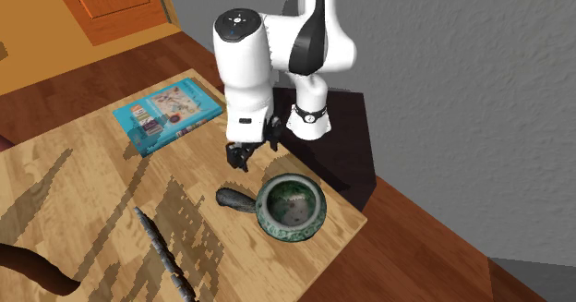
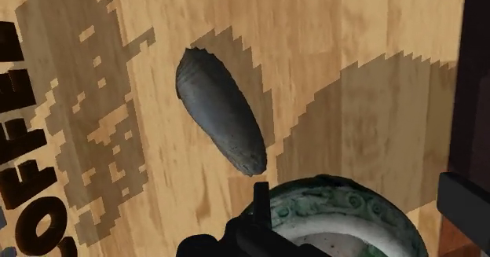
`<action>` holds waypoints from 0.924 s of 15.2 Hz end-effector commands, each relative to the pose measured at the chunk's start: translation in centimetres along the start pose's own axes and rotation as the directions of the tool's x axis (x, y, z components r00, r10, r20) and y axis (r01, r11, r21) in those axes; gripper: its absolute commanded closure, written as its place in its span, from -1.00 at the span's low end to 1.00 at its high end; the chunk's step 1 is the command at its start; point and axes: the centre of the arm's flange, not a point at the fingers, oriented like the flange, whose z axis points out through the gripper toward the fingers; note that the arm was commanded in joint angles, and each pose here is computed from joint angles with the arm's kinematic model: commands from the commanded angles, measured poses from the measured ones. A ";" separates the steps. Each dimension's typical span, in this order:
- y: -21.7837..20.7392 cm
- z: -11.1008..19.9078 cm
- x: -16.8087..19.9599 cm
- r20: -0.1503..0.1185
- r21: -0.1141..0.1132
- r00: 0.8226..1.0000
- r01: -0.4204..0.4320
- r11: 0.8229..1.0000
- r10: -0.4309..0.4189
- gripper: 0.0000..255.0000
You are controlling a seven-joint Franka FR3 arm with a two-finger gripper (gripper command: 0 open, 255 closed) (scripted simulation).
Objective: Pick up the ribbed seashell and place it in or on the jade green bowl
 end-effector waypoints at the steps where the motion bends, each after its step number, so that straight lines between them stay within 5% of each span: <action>1: 1.7 2.4 -0.3 0.005 -0.003 0.996 0.084 0.996 -0.084 -1.00; 8: 6.9 9.0 0.3 0.022 -0.004 0.944 0.329 0.944 -0.329 -1.00; 14: 7.0 12.2 0.2 0.022 -0.004 0.944 0.329 0.944 -0.329 -1.00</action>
